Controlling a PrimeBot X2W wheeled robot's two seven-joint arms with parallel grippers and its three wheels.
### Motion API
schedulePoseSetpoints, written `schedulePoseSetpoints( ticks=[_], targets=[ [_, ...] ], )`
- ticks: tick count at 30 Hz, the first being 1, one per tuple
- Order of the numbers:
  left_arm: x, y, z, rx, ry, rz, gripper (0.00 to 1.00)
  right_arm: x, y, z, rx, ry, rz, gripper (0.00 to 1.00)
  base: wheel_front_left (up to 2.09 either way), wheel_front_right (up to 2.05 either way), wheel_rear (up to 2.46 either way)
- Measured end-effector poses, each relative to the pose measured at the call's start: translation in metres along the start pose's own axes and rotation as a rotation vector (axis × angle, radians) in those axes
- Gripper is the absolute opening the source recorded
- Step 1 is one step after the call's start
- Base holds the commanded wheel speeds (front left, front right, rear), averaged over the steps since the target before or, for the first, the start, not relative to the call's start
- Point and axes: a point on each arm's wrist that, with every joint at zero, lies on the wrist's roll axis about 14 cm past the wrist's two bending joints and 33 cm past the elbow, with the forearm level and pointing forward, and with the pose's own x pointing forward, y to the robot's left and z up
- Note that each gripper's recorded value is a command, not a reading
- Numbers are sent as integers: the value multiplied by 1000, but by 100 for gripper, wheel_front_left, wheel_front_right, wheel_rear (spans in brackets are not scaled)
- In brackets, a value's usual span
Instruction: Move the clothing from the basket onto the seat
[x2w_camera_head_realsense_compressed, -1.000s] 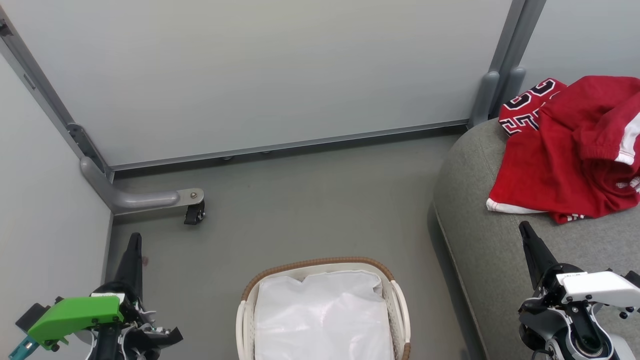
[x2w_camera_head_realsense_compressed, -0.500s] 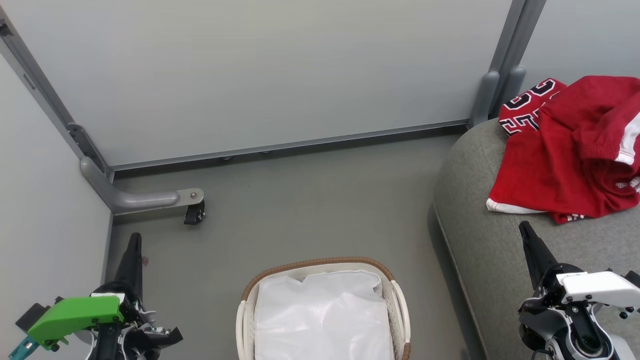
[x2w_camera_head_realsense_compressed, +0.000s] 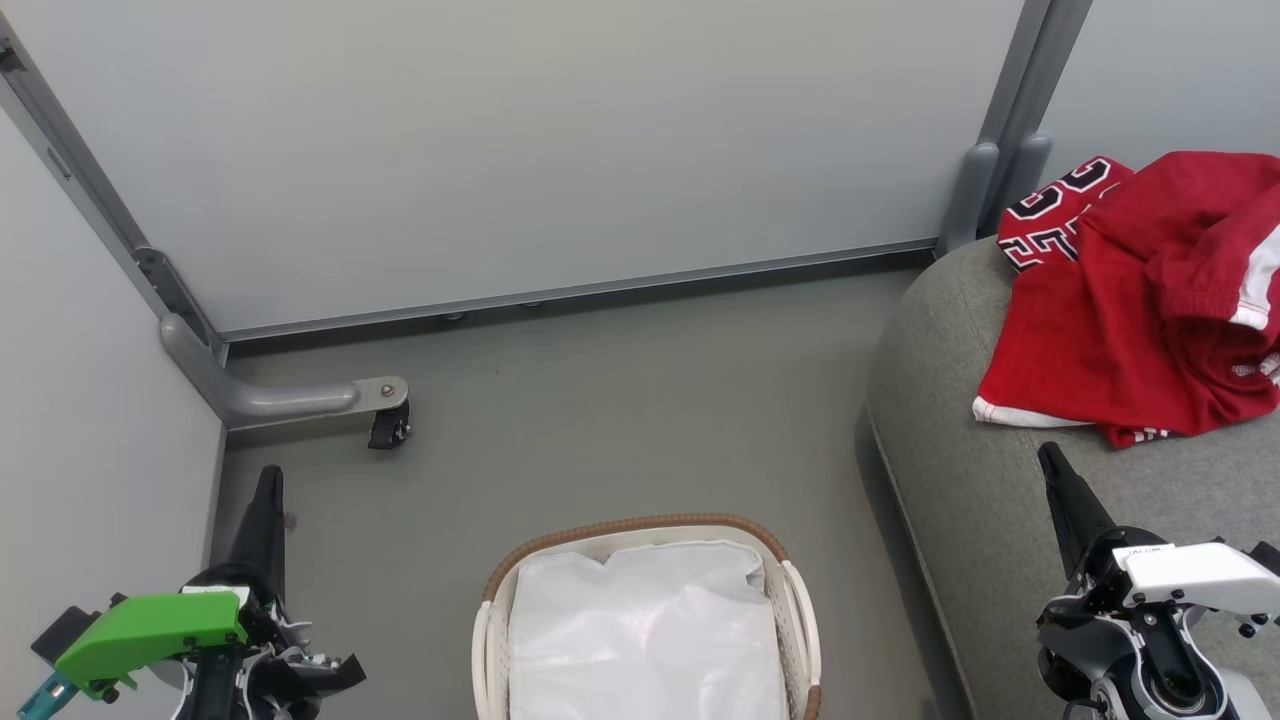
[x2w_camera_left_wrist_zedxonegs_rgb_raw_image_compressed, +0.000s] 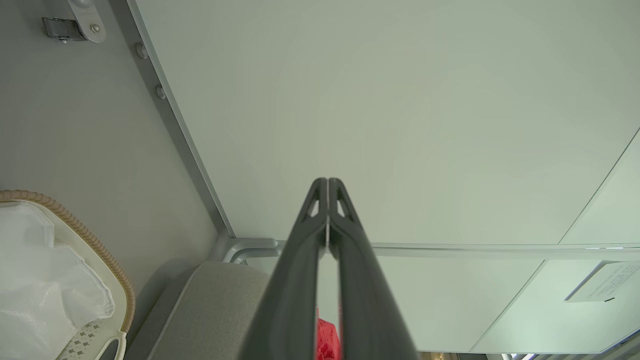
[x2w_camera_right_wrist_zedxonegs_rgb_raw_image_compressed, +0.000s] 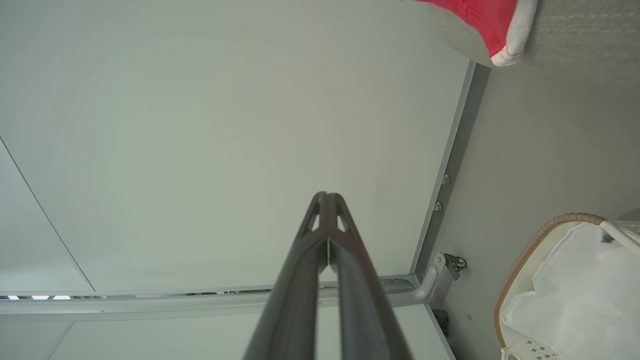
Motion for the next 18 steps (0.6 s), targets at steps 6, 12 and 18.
schedulePoseSetpoints(
  ticks=[6,12,18],
  targets=[
    [0,0,0,0,0,0,0,0,0,0,0,0,0,0,0,0,0],
    [0,0,0,0,0,0,0,0,0,0,0,0,0,0,0,0,0],
    [0,0,0,0,0,0,0,0,0,0,0,0,0,0,0,0,0]
  ],
)
